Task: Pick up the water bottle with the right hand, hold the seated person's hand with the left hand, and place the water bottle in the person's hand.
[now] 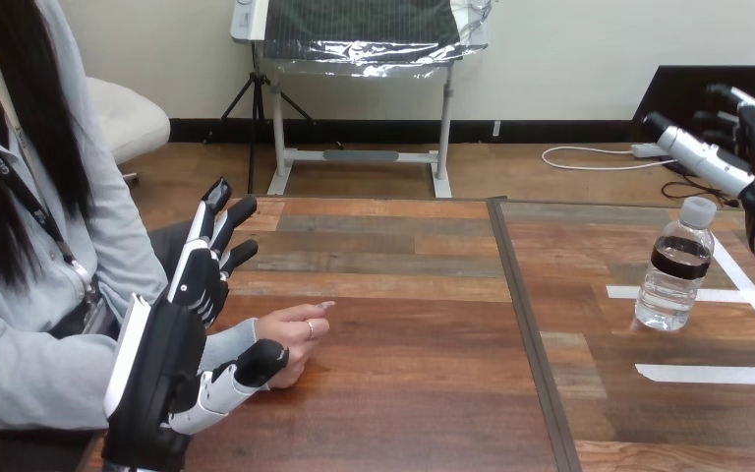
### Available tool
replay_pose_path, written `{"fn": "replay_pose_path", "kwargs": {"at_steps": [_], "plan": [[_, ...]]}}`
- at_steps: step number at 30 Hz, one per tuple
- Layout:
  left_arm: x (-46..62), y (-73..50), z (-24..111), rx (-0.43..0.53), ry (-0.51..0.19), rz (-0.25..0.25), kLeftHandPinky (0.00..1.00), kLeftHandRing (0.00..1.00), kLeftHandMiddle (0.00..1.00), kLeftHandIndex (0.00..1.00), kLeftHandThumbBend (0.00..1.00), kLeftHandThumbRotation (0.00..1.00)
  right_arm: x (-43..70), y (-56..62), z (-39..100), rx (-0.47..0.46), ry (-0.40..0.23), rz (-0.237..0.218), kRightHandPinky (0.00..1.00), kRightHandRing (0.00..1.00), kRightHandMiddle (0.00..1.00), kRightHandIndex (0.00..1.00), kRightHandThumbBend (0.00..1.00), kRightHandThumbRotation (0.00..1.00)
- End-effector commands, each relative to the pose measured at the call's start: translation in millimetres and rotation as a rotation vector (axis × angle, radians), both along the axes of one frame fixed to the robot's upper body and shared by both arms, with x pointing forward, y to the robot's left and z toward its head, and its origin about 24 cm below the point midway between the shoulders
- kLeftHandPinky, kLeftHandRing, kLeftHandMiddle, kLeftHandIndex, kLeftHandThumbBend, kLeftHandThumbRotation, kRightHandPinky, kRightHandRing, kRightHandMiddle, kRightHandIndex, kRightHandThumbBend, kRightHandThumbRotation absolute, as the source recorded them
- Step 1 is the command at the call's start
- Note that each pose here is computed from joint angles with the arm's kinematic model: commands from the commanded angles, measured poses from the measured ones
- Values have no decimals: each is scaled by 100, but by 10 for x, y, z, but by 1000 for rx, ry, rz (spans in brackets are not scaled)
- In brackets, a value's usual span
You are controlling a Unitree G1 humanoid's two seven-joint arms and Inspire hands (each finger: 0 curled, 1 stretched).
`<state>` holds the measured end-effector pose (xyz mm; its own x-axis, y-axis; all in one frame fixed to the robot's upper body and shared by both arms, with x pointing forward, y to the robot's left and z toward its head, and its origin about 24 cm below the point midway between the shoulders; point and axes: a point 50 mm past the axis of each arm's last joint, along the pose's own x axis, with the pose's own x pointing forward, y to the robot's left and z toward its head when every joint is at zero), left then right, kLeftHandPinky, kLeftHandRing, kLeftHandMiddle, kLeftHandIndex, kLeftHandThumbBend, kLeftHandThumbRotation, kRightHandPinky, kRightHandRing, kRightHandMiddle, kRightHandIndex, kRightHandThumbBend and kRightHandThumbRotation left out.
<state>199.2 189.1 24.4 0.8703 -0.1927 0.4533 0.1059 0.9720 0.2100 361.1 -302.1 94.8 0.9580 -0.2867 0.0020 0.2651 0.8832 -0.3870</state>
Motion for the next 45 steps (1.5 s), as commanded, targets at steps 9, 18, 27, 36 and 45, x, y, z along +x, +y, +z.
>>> {"fn": "replay_pose_path", "kwargs": {"at_steps": [9, 18, 27, 36, 45], "plan": [[48, -22, 181, -3, -95, -1, 89, 98, 100, 100, 100, 76, 56, -20, 105, 20, 0, -29, 82, 86, 84, 89, 100, 42], [30, -18, 184, -9, -96, -5, 88, 98, 100, 100, 100, 75, 31, -17, 4, 29, 54, -36, 83, 87, 84, 90, 100, 41], [22, -13, 184, -10, -100, -19, 88, 98, 100, 100, 100, 74, 4, -12, -76, 31, 90, -30, 82, 87, 85, 91, 100, 43], [11, -3, 189, 0, -106, -16, 88, 98, 100, 100, 100, 73, -18, -1, -150, 8, 133, -28, 80, 86, 86, 91, 100, 44], [2, 5, 201, -4, -114, -25, 88, 97, 100, 100, 100, 73, -40, 11, -225, 5, 175, -28, 80, 85, 86, 91, 97, 43]]}}
